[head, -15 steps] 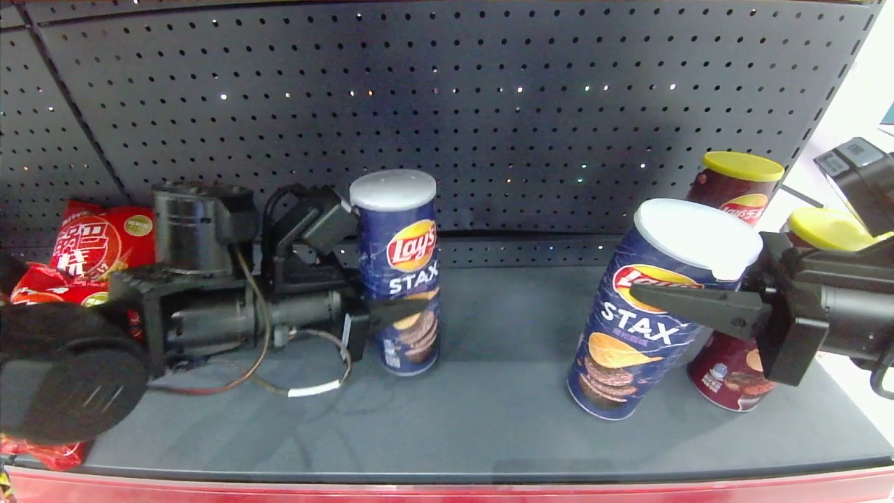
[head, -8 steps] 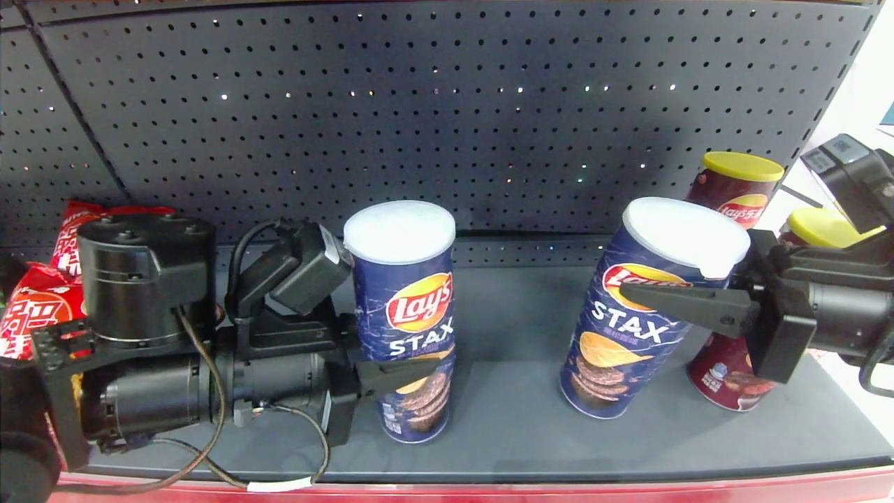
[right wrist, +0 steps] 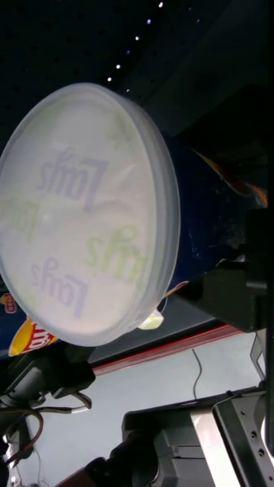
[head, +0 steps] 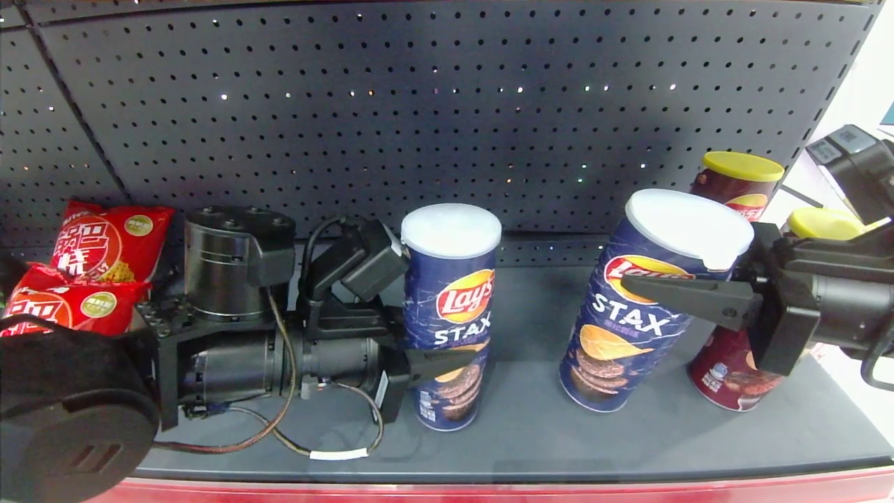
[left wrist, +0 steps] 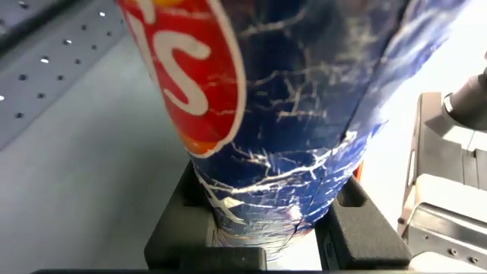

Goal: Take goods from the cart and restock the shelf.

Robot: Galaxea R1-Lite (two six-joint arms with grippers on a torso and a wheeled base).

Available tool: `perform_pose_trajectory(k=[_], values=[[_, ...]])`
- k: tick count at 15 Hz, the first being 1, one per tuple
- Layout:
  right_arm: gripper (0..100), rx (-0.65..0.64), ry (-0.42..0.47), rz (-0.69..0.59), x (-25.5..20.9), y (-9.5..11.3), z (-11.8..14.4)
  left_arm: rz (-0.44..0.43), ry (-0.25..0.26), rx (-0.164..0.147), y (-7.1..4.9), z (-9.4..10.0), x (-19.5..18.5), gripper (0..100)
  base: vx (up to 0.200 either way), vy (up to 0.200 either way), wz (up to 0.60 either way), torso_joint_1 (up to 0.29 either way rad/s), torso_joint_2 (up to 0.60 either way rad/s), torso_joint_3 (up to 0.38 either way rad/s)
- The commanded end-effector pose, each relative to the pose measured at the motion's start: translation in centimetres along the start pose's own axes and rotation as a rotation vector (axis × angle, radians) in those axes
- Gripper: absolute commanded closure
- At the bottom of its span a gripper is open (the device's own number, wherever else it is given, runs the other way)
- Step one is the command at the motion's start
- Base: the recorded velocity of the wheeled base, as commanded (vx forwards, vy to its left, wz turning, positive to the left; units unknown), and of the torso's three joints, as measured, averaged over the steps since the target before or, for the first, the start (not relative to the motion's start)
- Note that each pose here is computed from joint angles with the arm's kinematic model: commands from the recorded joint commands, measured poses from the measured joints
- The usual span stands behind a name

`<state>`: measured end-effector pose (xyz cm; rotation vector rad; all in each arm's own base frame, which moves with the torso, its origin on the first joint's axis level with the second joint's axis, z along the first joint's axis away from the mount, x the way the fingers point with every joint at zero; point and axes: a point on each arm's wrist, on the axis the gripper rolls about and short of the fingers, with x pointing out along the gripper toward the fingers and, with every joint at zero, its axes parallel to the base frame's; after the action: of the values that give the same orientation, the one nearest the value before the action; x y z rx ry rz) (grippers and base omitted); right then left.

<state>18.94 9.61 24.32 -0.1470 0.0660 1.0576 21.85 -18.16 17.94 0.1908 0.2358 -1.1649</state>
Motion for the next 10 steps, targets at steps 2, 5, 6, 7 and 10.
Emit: perform_pose_trajectory(k=[2,5,6,7,10], values=[[100,0.002,0.004,0.002,0.17,-0.10,-0.08,-0.013,0.026,-0.011,-0.26,-0.75,0.26,100,0.000,0.000,0.00,0.000,0.00,0.000],[100,0.004,0.006,0.002,0.34,-0.21,-0.13,-0.014,0.032,-0.014,-0.51,-1.06,-0.09,100,0.000,0.000,0.00,0.000,0.00,0.000],[100,0.004,0.006,0.002,0.34,-0.21,-0.13,-0.016,0.032,-0.014,-0.55,-1.07,-0.17,100,0.000,0.000,0.00,0.000,0.00,0.000],[100,0.005,0.007,0.002,0.37,-0.23,-0.17,-0.016,0.032,-0.014,-0.60,-1.09,-0.25,100,0.000,0.000,0.00,0.000,0.00,0.000],[100,0.007,0.010,0.003,0.50,-0.33,-0.20,-0.016,0.032,-0.014,-0.67,-1.11,-0.37,100,0.000,0.000,0.00,0.000,0.00,0.000]])
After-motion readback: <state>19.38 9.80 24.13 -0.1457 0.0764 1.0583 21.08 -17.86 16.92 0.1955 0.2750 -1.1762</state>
